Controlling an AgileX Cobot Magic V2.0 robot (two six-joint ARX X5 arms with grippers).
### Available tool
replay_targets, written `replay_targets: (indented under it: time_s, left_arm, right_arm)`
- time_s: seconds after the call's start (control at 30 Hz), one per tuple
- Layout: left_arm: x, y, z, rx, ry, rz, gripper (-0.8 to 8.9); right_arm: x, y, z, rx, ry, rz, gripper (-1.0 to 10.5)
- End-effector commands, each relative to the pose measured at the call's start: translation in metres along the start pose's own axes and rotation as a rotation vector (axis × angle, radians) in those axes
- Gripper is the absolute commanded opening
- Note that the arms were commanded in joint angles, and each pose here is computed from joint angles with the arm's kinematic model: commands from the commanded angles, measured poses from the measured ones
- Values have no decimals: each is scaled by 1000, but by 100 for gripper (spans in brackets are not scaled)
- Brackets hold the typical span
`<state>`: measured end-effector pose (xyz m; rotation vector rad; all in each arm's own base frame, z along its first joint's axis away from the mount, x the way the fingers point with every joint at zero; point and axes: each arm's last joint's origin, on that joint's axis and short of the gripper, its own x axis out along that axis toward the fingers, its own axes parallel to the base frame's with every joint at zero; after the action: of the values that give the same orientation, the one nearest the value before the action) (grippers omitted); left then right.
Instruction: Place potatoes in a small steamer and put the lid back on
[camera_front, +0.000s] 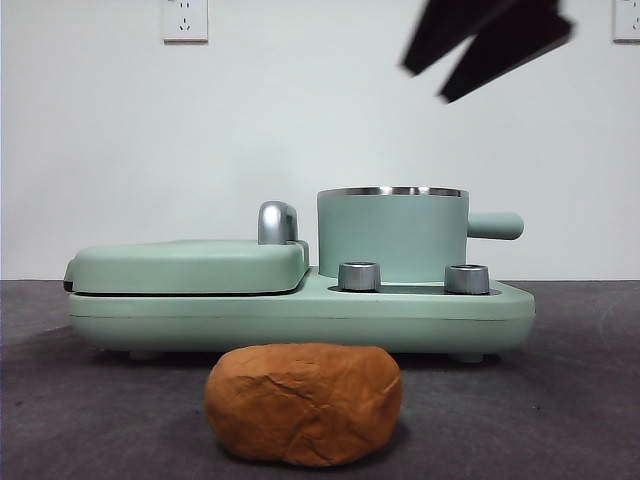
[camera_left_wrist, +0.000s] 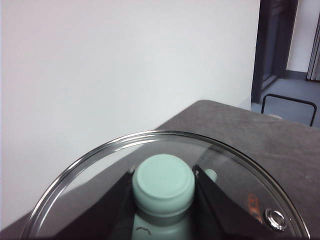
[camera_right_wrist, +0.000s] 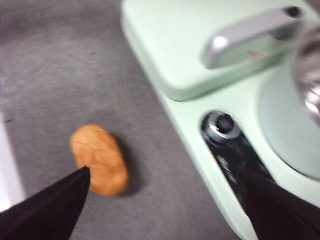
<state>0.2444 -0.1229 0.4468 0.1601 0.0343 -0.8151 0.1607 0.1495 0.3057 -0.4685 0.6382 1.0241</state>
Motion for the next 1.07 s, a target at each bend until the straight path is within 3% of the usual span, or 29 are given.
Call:
replay_targets:
  time_s: [0.03,0.23,0.5,0.9,1.07]
  left_arm:
    - [-2,0,9,21,-33,1,6]
    - [-2,-1,7,13,-13,-3,6]
    - [-4,4,7,14,-15,15,9]
    - [-55,21,19,24,-37,170,10]
    - [-76,25,22,20,-29,234,10]
  right_arm:
    - [16,10,11,-57,26,58,480]
    - [53,36,12,-145,125,172,480]
    - [98,66,9,-256,227,217,479]
    - [136,70,2,-293,295,138,478]
    - [149,70,-8,-274,366,171,410]
